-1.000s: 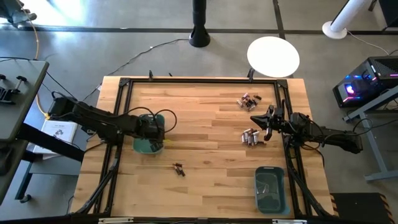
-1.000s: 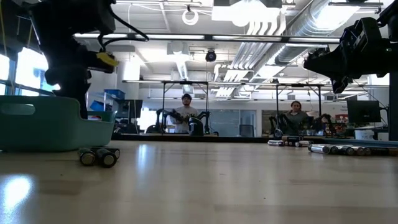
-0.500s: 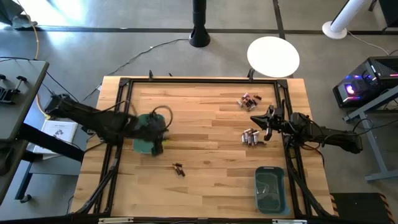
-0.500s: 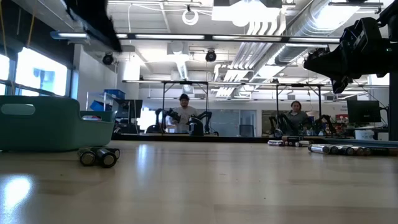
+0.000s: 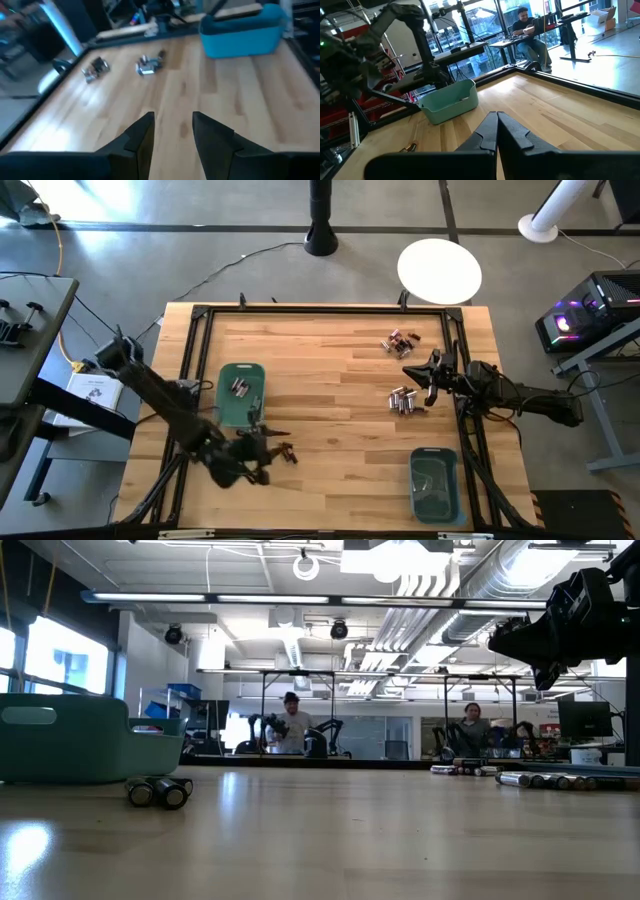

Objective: Sort batteries
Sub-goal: Put the black battery into the blue bin

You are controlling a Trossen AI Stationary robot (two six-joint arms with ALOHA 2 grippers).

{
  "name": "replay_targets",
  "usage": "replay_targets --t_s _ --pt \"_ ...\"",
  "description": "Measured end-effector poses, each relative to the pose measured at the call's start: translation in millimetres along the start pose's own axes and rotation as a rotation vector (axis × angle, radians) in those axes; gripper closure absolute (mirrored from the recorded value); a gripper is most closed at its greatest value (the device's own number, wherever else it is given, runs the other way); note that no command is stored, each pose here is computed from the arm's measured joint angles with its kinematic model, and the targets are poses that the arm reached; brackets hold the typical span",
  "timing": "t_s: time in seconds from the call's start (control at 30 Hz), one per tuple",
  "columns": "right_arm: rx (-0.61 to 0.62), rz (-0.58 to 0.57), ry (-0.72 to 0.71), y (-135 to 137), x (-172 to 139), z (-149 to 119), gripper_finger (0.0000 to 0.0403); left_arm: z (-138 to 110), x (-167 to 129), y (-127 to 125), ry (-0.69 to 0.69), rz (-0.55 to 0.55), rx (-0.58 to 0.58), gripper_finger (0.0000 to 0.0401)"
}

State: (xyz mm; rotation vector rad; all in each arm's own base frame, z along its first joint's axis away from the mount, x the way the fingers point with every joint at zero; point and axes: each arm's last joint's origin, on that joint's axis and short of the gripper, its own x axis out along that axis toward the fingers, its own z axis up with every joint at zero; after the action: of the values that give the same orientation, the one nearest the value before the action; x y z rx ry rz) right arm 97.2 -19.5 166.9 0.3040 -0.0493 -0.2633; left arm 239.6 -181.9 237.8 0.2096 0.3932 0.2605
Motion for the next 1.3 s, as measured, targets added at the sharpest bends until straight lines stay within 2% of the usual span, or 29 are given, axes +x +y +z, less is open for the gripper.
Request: replay_targets --t_s 0.07,0.17,0.3,0.53,0.77,0.9,1.1,1.3 --pt "0.0 0.0 0.0 0.0 0.0 0.0 0.0403 -1.1 20.7 -4.9 -0.01 -0.025 -0.002 0.0278" --pt "0.0 0.0 0.0 0.0 0.0 0.0 0.0403 1.0 55.3 -3.5 -0.039 -0.149 -0.047 0.0278" --pt "0.0 -0.001 0.0 -0.1 0.0 -0.1 0.0403 1.3 97.1 13.4 -0.095 -0.256 -0.033 0.0278" --pt "0.0 0.0 0.0 0.0 0.0 0.0 0.0403 1.2 139.0 78.7 -0.075 -0.207 0.013 0.0278" --pt "0.0 -0.007 -0.002 -0.2 0.0 0.0 0.0403 -1.4 157.2 124.1 -0.075 -0.273 -0.007 0.0278" --pt "0.006 -0.023 -0.011 -0.6 0.0 0.5 0.0403 -5.8 162.3 138.1 -0.058 -0.293 0.019 0.0278" --pt "-0.011 -0.052 -0.047 -0.9 -0.1 3.3 0.0403 -3.6 166.2 152.7 -0.115 -0.291 0.078 0.0278" --pt "0.157 -0.045 -0.078 -0.4 -0.2 5.7 0.0403 3.8 165.1 161.0 -0.191 -0.283 0.092 0.0278"
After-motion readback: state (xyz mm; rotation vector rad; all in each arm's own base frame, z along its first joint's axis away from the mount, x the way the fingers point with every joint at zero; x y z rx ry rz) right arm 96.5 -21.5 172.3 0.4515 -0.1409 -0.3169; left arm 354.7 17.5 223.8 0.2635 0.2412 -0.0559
